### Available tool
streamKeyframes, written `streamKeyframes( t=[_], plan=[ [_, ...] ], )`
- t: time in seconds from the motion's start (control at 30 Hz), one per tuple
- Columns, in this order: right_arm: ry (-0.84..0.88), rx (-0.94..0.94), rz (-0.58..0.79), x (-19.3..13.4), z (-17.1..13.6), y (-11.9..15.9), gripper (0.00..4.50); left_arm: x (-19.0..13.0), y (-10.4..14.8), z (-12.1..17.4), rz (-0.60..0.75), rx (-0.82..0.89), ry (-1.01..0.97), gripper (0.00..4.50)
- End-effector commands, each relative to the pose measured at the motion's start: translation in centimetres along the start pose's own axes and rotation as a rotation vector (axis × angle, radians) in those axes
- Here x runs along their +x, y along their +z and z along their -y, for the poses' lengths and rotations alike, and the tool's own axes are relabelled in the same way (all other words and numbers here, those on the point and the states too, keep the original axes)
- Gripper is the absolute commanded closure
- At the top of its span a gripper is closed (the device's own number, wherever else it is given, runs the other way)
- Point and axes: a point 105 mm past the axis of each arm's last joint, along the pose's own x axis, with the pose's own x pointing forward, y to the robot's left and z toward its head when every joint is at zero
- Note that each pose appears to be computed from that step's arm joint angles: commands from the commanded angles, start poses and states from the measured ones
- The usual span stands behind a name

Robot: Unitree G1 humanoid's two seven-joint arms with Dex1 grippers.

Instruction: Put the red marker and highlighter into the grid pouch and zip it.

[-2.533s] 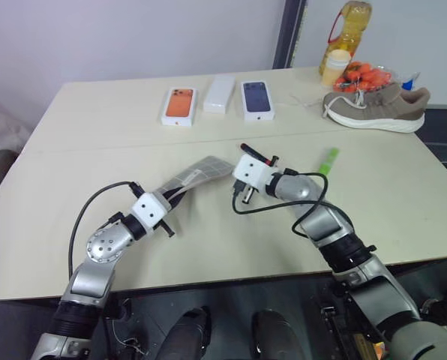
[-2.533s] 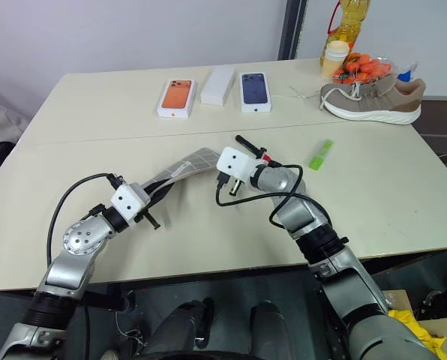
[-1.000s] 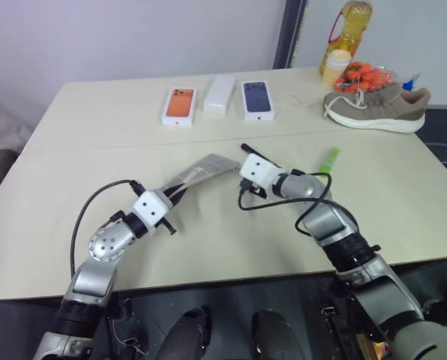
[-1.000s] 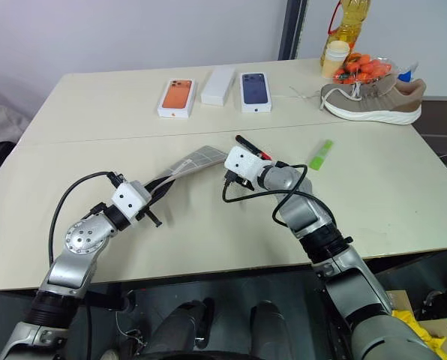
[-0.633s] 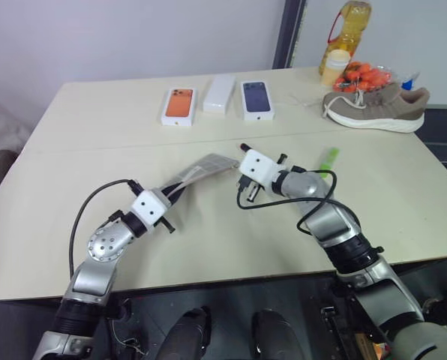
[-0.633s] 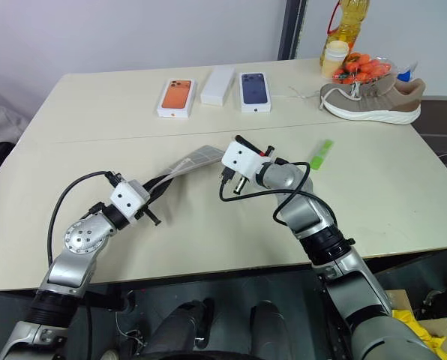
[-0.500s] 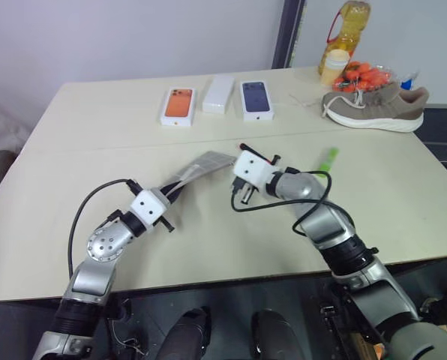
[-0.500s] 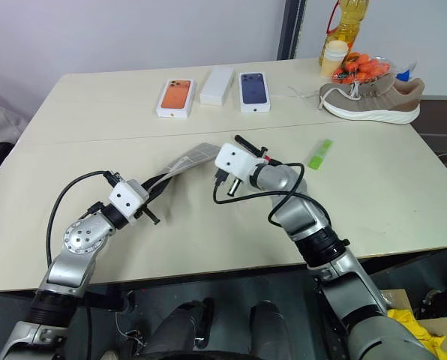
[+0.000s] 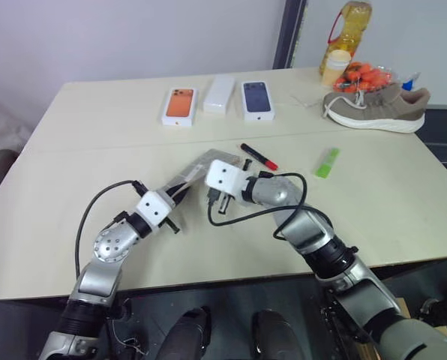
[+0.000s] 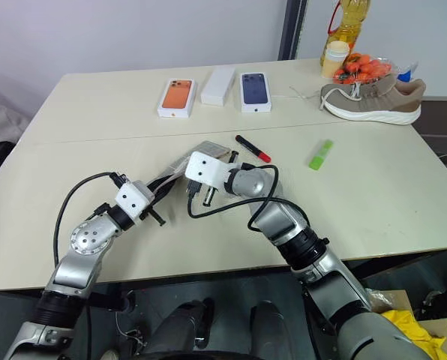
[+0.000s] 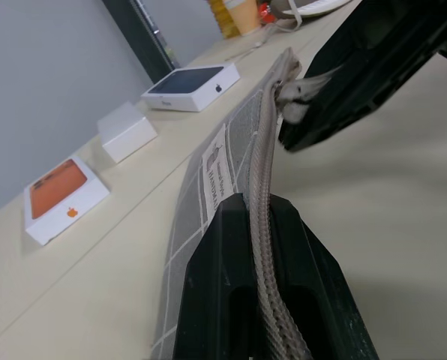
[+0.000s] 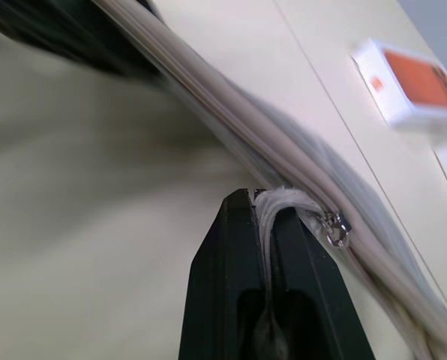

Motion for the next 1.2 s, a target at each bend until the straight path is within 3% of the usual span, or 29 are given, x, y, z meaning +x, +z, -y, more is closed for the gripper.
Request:
streamKeyframes(
  t=[0.03, 0.23, 0.4, 0.5, 0.7, 0.93, 1.2],
  plan=[
    [0.051, -0.115, 0.144, -0.2, -0.9, 4.3, 4.43, 0.7, 1.6, 0.0, 0.051, 0.022, 0.003, 4.5],
    [0.167, -0.223, 0.2, -0.2, -3.2, 5.4, 4.43, 1.0, 1.8, -0.1, 0.061, -0.013, 0.03, 4.5],
    [0.161, -0.221, 0.193, -0.2, -2.9, 5.2, 4.43, 1.1, 1.8, -0.4, 0.059, -0.018, 0.045, 4.5],
    [0.156, -0.171, 0.169, -0.6, -2.3, 4.4, 3.55, 1.0, 1.7, -0.7, 0.055, -0.016, 0.06, 4.5],
    [-0.056, -0.007, -0.01, -3.0, 3.0, -1.4, 0.52, 0.2, 1.0, -2.2, 0.02, 0.015, 0.107, 4.5],
    [-0.325, 0.332, -0.175, -6.2, 7.5, -9.0, 0.52, -1.1, -0.7, -2.9, -0.053, 0.066, 0.125, 4.5],
    [-0.454, 0.723, -0.185, -5.1, 8.7, -13.8, 0.52, -1.1, -1.2, -2.6, -0.056, -0.002, 0.141, 4.5]
  ],
)
